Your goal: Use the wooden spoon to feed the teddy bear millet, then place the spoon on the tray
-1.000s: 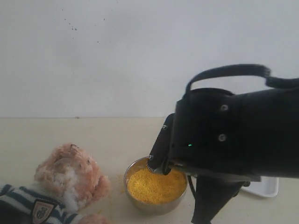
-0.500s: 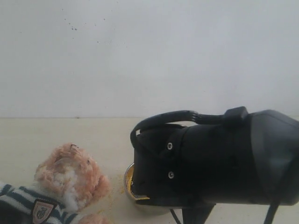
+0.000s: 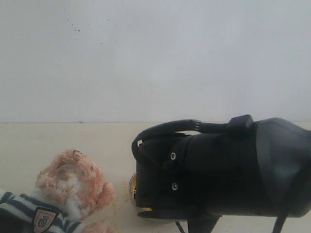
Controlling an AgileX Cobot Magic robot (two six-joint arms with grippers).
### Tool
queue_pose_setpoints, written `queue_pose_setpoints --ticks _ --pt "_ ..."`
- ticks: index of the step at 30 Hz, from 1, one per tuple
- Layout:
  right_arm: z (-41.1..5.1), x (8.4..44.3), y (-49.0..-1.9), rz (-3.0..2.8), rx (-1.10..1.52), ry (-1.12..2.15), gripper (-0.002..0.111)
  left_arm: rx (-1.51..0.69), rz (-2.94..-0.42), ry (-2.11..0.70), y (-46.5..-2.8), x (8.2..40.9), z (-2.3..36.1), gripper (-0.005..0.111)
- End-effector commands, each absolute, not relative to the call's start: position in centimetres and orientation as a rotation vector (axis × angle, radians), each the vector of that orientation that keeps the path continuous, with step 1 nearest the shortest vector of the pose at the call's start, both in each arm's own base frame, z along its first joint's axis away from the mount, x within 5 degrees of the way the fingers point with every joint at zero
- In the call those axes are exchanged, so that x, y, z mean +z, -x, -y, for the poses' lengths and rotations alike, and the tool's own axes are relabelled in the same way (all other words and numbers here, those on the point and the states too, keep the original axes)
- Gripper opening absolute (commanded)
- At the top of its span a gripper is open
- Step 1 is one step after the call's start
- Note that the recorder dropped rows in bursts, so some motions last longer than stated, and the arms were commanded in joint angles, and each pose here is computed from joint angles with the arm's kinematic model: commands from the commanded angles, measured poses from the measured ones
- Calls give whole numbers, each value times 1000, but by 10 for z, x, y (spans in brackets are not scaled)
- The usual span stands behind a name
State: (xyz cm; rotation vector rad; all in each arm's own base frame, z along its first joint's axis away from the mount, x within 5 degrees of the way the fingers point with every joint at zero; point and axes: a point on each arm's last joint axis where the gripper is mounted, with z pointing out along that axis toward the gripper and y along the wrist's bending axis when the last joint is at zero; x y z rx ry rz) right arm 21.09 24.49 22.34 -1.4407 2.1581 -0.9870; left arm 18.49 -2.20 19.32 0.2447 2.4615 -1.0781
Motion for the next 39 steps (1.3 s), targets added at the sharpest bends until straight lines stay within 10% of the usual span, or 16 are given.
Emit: queue_pose_setpoints --ticks 1,39 --pt "-245 226 -211 -2162 -985 1420 0 -1093 -2440 -247 -184 196 23 4" --pt "-255 205 -226 -1928 -1213 1597 0 -1093 -2440 -247 -184 196 23 4"
